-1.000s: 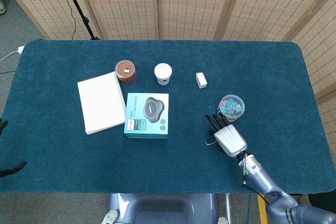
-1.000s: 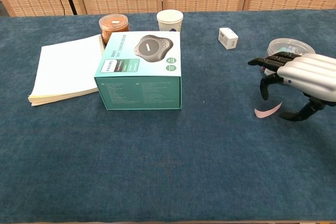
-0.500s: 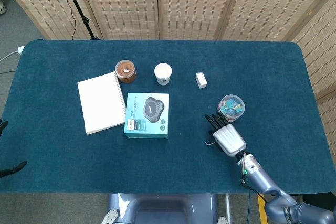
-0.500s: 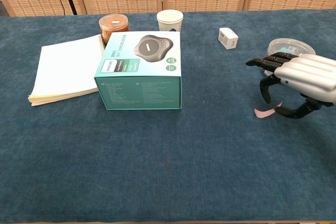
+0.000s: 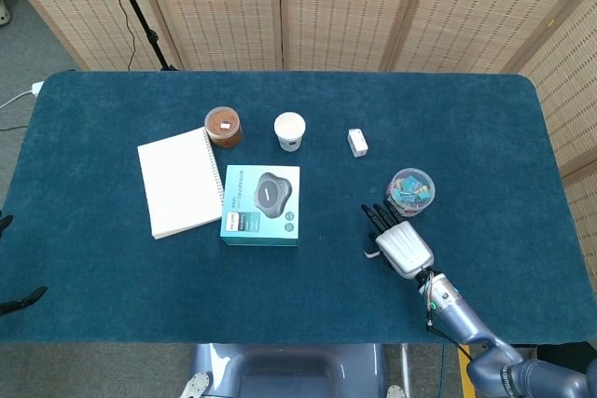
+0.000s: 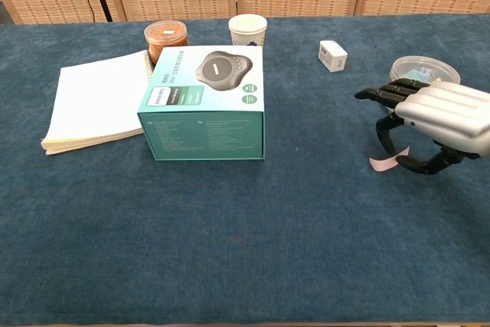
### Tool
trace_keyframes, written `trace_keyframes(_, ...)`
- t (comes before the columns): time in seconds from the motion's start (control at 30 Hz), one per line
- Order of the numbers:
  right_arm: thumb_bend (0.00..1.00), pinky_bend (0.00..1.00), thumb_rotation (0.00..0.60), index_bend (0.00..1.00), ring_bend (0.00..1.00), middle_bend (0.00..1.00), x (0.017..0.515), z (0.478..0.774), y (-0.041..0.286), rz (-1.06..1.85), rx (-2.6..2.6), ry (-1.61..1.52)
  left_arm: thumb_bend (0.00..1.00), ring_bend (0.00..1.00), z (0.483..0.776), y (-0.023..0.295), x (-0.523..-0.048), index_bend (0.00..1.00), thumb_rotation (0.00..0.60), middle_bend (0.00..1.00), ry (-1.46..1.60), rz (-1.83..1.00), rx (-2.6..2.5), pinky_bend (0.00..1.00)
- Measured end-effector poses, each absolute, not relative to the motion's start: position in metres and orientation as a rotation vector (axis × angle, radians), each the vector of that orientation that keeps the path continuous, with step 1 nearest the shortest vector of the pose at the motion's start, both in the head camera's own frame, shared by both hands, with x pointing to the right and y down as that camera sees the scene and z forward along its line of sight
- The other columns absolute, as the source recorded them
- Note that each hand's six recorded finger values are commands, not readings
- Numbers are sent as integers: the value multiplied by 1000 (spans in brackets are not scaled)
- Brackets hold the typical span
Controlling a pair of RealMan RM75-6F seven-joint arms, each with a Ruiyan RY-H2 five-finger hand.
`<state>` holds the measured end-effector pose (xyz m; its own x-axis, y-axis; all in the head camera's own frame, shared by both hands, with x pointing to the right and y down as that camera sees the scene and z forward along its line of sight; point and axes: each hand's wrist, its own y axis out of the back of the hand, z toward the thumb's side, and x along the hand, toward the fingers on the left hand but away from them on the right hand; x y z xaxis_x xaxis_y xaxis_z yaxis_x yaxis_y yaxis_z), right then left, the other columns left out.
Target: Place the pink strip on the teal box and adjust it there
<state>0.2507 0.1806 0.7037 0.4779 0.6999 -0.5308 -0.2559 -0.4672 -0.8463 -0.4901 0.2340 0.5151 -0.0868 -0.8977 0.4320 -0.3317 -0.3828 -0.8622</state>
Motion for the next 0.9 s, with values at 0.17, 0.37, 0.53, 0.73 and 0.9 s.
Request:
trace_keyframes(0.17, 485, 0, 600, 550, 0, 0, 251, 704, 181, 1181, -1712, -380, 0, 0, 515, 234, -490, 0, 600, 0, 1335, -1488, -1695, 0)
trace_keyframes(0.37, 501, 0, 600, 560, 0, 0, 251, 706, 181, 1185, -1715, -377, 0, 0, 516, 234, -490, 0, 600, 0, 1334, -1488, -1698, 0)
trace_keyframes(0.53, 536, 0, 600, 566, 0, 0, 251, 707, 182, 1187, -1717, -375, 0, 0, 516, 234, -490, 0, 600, 0, 1335, -1488, -1697, 0)
trace_keyframes(0.73, 552, 0, 600, 574, 0, 0, 251, 706, 181, 1182, -1714, -387, 0, 0, 515, 234, -490, 0, 600, 0, 1336, -1488, -1697, 0)
trace_keyframes(0.9, 563, 0, 600, 575, 0, 0, 251, 698, 177, 1166, -1702, -418, 0, 0, 515, 234, -490, 0, 600, 0, 1337, -1488, -1697, 0)
